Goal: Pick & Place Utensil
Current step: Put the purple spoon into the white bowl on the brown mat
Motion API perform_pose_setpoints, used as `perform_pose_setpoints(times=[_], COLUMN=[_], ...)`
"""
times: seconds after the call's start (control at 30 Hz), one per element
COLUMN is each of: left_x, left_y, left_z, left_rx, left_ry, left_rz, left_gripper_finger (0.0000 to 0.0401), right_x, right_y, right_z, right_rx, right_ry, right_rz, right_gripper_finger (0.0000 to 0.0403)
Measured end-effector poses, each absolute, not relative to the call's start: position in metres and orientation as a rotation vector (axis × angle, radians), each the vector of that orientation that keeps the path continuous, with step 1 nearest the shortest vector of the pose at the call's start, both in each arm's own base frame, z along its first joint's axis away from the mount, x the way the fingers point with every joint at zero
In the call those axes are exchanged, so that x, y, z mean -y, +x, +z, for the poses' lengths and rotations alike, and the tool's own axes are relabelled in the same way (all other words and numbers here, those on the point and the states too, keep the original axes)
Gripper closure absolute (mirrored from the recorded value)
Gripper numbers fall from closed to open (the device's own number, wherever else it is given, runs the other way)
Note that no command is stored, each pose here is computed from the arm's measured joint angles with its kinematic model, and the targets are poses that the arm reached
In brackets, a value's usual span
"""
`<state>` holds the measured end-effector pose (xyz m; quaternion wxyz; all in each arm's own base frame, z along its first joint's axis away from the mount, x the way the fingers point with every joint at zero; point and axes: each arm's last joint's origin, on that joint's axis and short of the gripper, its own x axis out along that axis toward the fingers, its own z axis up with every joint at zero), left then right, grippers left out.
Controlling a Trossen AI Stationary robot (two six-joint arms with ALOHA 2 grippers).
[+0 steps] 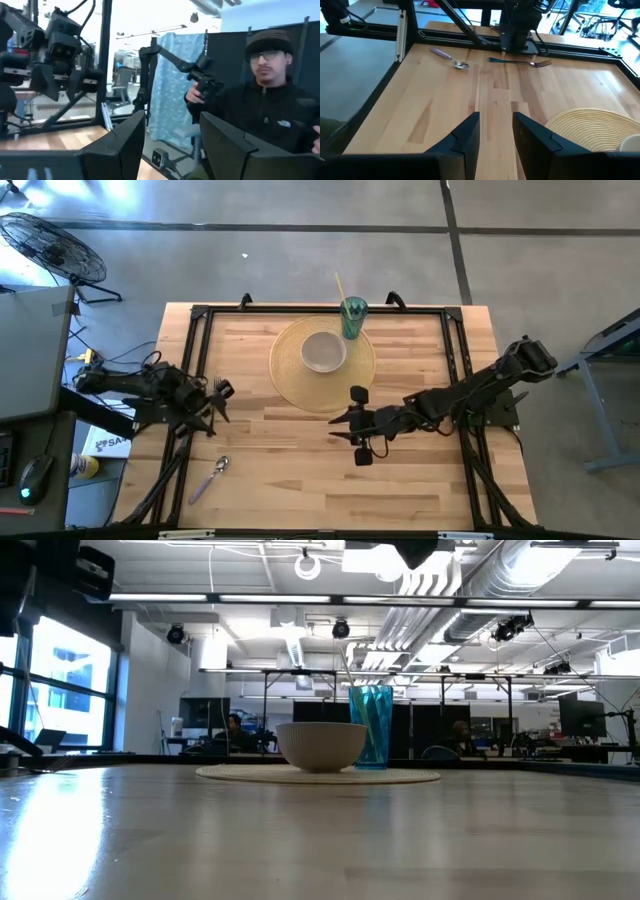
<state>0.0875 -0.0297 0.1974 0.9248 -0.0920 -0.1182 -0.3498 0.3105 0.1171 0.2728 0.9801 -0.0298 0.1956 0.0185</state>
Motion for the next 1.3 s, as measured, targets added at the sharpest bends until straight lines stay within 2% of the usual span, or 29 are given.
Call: perform_pose_setpoints(times=[0.37,0.57,0.9,1.3], left_x=[0.053,0.067,0.108,0.166], left_y=[0.096,0.104,0.126,0.166], left_z=[0.189,0.183,0.216,0.235], left_rx=[0.129,-0.043,-0.237,-1.108], left_ry=[-0.294,-0.488,-0.578,-0.612], left_rz=[-0.562,-0.479,-0.499,-0.171], left_gripper_finger=[0.0215,0.0215,0.0216,0.0216], right_x=[-0.116,-0.116,-0.116,-0.114], right_y=[0.311,0.311,0.311,0.311], right_z=[0.273,0.273,0.273,0.273], right_rx=[-0.394,-0.393,-0.392,-0.386], right_ry=[-0.052,-0.054,-0.055,-0.083], right_rz=[0.033,0.024,0.02,-0.029], right_gripper_finger=[0.0293,0.0293,0.0293,0.0293])
